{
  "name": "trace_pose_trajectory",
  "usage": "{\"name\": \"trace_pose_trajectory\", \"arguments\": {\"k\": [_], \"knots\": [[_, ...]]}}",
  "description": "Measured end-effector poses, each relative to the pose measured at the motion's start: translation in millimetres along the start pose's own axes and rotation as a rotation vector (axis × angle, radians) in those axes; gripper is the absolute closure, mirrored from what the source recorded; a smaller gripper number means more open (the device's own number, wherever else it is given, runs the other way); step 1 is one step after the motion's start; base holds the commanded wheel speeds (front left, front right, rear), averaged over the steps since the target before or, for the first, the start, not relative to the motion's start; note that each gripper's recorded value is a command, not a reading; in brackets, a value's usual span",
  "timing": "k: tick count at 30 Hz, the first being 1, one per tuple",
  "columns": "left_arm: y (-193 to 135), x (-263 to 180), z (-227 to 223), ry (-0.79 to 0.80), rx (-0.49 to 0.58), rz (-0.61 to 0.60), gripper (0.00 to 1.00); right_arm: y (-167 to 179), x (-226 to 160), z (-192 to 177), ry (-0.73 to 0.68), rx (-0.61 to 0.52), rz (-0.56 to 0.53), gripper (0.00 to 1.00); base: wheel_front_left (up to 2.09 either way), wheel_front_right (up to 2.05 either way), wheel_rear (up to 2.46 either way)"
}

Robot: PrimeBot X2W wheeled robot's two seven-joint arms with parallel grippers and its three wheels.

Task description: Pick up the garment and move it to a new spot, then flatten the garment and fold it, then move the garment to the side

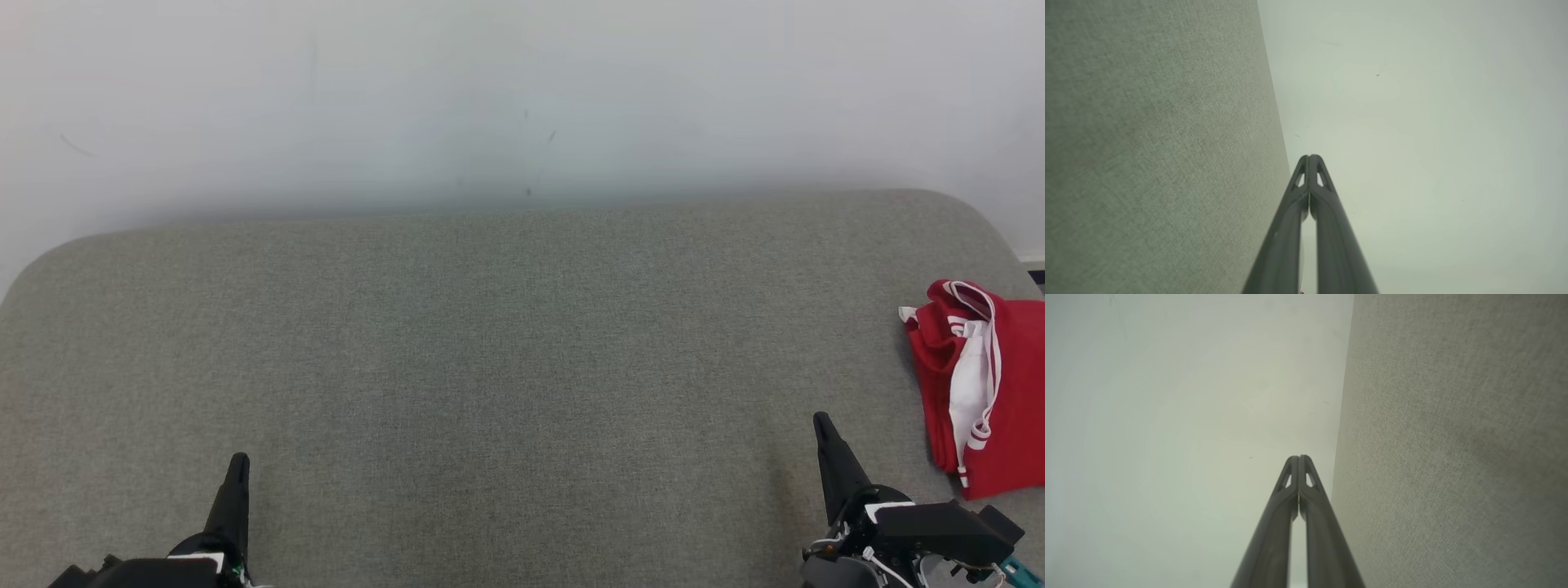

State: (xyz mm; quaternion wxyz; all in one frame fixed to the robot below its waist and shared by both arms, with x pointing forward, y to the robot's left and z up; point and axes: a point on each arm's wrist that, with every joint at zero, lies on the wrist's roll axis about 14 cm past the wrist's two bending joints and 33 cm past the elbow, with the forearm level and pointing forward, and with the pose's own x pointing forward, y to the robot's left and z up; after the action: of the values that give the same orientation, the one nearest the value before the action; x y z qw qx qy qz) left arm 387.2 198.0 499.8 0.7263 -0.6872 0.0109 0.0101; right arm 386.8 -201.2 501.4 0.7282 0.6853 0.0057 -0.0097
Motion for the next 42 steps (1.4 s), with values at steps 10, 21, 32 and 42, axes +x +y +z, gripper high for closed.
{"name": "trace_pose_trajectory", "arguments": {"k": [10,21,32,42], "knots": [[-3.6,0.2,0.9,0.003,-0.059,-0.017,1.0,3.9,1.1,-0.4,0.005,0.063,0.016,1.0,0.0,0.0,0.0],[-3.8,0.3,1.0,0.003,-0.059,-0.018,1.0,4.0,1.1,-0.3,0.005,0.063,0.016,1.0,0.0,0.0,0.0],[-3.9,0.4,1.1,0.003,-0.059,-0.018,1.0,4.0,1.1,-0.3,0.005,0.063,0.016,1.0,0.0,0.0,0.0],[-3.9,0.4,1.0,0.003,-0.059,-0.018,1.0,4.0,1.1,-0.4,0.005,0.063,0.016,1.0,0.0,0.0,0.0]]}}
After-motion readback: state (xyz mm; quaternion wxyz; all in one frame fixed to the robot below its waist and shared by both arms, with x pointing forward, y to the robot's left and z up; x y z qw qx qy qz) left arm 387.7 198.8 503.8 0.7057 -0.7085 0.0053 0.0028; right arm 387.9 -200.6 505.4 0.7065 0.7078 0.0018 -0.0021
